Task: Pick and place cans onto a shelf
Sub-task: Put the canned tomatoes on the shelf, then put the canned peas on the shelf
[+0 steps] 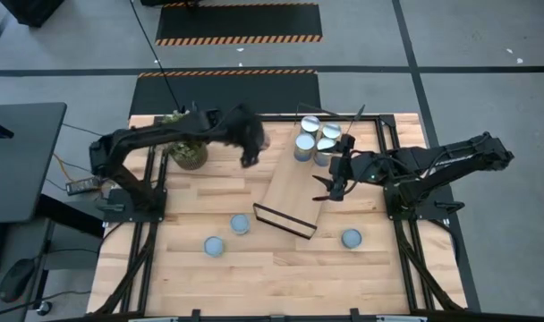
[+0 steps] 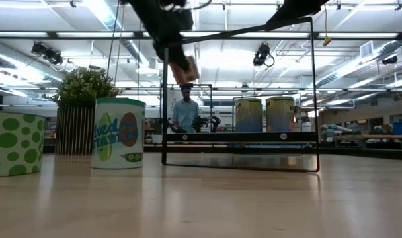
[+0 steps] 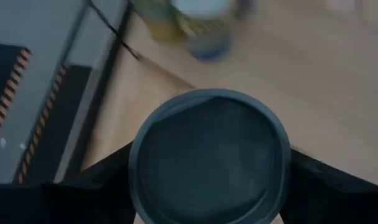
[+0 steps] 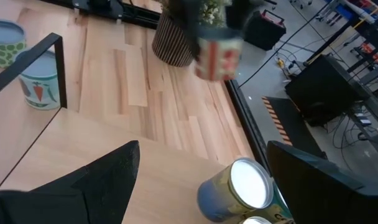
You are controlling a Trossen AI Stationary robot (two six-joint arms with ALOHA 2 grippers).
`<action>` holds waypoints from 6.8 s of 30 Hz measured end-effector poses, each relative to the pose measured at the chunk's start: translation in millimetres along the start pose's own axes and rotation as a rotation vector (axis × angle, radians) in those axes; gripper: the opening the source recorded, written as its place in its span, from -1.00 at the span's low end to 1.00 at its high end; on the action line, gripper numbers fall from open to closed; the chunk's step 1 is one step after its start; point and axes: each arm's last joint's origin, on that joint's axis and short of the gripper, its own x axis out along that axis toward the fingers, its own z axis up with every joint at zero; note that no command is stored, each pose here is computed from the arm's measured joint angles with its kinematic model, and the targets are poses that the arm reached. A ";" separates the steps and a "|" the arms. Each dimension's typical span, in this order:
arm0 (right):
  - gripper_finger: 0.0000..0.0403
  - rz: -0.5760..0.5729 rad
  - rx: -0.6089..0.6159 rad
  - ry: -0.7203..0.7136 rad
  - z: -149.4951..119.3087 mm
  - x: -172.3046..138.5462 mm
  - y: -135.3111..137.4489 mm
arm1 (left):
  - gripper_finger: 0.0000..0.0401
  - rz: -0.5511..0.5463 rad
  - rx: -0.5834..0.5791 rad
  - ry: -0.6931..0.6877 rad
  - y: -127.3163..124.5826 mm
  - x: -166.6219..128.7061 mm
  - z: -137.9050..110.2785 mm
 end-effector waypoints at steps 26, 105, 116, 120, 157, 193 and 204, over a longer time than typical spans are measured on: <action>0.78 -0.019 0.055 0.009 -0.9 2.6 -4.6 | 0.45 -0.187 -0.204 0.008 -38.1 128.5 1.8; 0.78 0.017 0.075 -0.010 0.9 2.9 -3.5 | 0.94 -0.343 -0.033 0.236 -185.9 -102.4 -51.5; 0.78 0.032 0.096 -0.020 1.9 3.0 -3.2 | 0.94 -0.087 -0.159 0.302 -229.6 -122.0 -107.6; 0.78 0.031 0.096 -0.020 1.9 3.0 -3.2 | 0.94 -0.062 -0.200 0.429 -240.4 -105.9 -143.6; 0.78 0.038 0.089 -0.022 2.0 3.0 -3.0 | 0.36 -0.334 -0.304 0.313 -249.8 -25.9 -189.5; 0.78 -0.052 0.143 0.070 -12.3 -11.1 -20.4 | 0.42 -0.326 0.057 0.028 -76.2 68.7 63.8; 0.78 -0.056 0.147 0.121 -18.2 -13.1 -20.6 | 0.42 -0.338 0.134 0.065 -91.9 124.6 92.8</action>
